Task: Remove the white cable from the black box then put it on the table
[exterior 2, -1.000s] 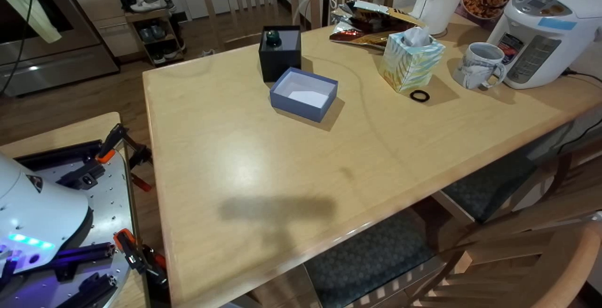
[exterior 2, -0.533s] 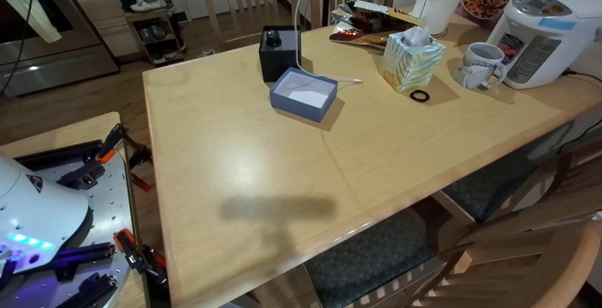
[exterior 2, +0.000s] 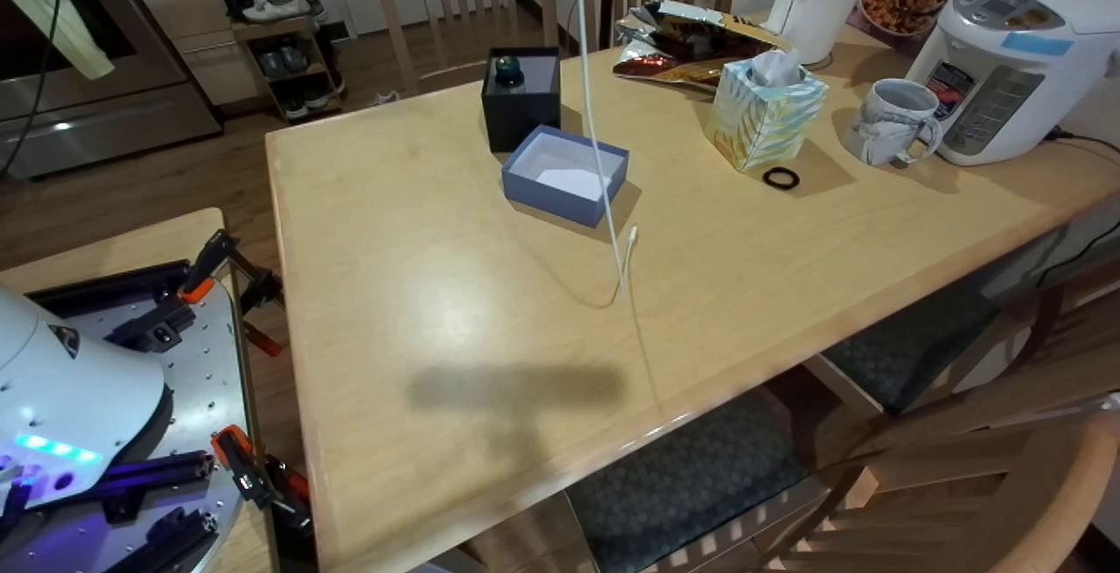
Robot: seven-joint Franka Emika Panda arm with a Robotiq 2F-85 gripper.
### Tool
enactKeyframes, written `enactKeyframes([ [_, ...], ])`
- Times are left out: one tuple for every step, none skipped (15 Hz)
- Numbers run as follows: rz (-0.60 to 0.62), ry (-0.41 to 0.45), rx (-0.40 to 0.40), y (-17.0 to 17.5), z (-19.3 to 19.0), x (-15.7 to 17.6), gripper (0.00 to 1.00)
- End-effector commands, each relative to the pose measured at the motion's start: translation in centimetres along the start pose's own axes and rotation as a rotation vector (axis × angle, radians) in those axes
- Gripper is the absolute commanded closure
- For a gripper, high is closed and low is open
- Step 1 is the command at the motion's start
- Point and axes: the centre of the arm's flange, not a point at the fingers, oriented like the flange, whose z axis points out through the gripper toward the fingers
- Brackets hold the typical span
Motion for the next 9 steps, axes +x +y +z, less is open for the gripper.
enactKeyframes([
  [-0.01, -0.063, -0.01, 0.6, 1.0, -2.7, 0.99],
  [-0.022, -0.101, -0.002, 0.2, 1.9, -4.1, 0.99],
  [-0.044, -0.155, 0.004, -0.5, 3.2, -6.1, 0.99],
  [-0.067, -0.215, 0.019, -1.1, 4.5, -7.9, 0.99],
  [-0.087, -0.27, 0.036, -1.6, 5.7, -9.8, 0.99],
  [-0.099, -0.323, 0.055, -2.0, 7.0, -11.8, 0.99],
  [-0.104, -0.37, 0.078, -2.2, 8.2, -13.3, 0.99],
  [-0.097, -0.414, 0.082, -2.0, 9.4, -14.7, 0.99],
  [-0.086, -0.453, 0.084, -1.7, 10.3, -15.8, 0.99],
])
